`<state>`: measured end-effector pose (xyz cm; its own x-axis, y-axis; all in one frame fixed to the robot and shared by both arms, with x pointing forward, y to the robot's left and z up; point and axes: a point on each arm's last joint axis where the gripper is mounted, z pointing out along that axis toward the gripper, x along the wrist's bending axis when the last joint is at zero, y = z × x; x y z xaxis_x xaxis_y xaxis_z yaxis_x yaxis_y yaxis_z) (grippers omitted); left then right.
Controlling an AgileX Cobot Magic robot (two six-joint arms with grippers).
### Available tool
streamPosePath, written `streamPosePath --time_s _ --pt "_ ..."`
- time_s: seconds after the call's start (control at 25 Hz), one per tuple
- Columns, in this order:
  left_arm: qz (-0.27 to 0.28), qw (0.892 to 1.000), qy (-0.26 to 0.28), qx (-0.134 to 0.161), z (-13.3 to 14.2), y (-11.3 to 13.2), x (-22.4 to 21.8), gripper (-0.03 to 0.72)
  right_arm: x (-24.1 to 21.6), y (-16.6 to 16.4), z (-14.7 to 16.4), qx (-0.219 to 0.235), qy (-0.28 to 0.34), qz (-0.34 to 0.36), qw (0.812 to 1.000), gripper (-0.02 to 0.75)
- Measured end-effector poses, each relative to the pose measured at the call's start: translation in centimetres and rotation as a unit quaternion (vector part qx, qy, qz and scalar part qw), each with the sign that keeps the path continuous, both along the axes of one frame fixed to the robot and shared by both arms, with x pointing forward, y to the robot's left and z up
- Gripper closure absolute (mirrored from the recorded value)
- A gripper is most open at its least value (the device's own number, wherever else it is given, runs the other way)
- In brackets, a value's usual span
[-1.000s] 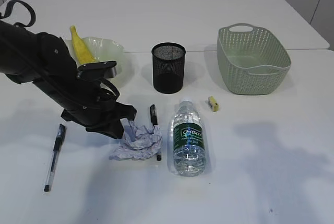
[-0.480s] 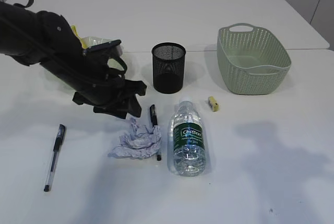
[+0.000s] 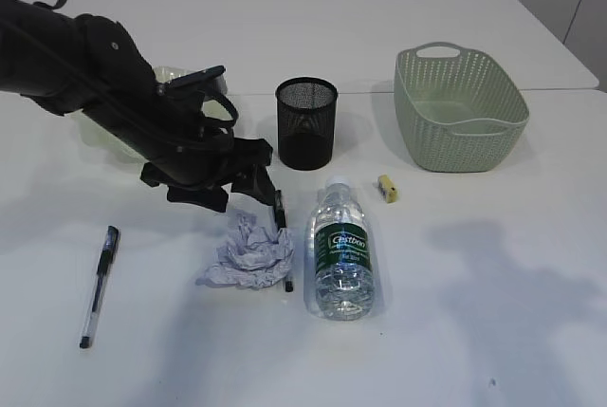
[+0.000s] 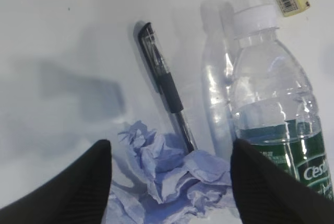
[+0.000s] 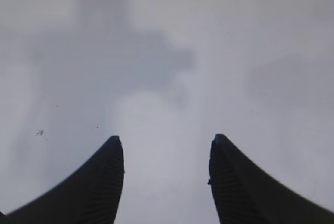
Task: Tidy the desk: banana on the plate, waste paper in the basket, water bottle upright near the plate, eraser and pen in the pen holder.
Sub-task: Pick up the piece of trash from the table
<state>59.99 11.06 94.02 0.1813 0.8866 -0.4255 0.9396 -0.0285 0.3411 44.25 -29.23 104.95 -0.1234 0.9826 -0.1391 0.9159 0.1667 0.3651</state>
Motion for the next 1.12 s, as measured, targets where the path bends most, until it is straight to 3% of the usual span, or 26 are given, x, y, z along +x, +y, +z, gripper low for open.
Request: streamPosePath --time_s 0.2,0.44,0.68,0.96,1.12 --pt "0.003 1.000 0.021 0.002 -1.5 -0.1 0.1 0.210 0.0 0.0 0.0 -0.001 0.000 0.000 1.000 0.342" --pt "-0.003 0.999 0.049 0.009 -2.9 -0.2 -0.1 0.348 0.0 0.0 0.0 -0.002 0.000 0.000 1.000 0.342" --pt "-0.003 0.998 0.055 0.011 -3.4 -0.2 -0.1 0.436 0.0 0.0 0.0 -0.003 0.000 0.001 1.000 0.342" --pt "-0.003 0.998 0.055 0.011 -3.4 -0.2 -0.1 0.655 0.0 0.0 0.0 -0.003 0.000 0.001 1.000 0.342" --pt "-0.003 0.998 0.055 0.011 -3.4 -0.2 -0.1 0.678 0.0 0.0 0.0 -0.003 0.000 0.001 1.000 0.342"
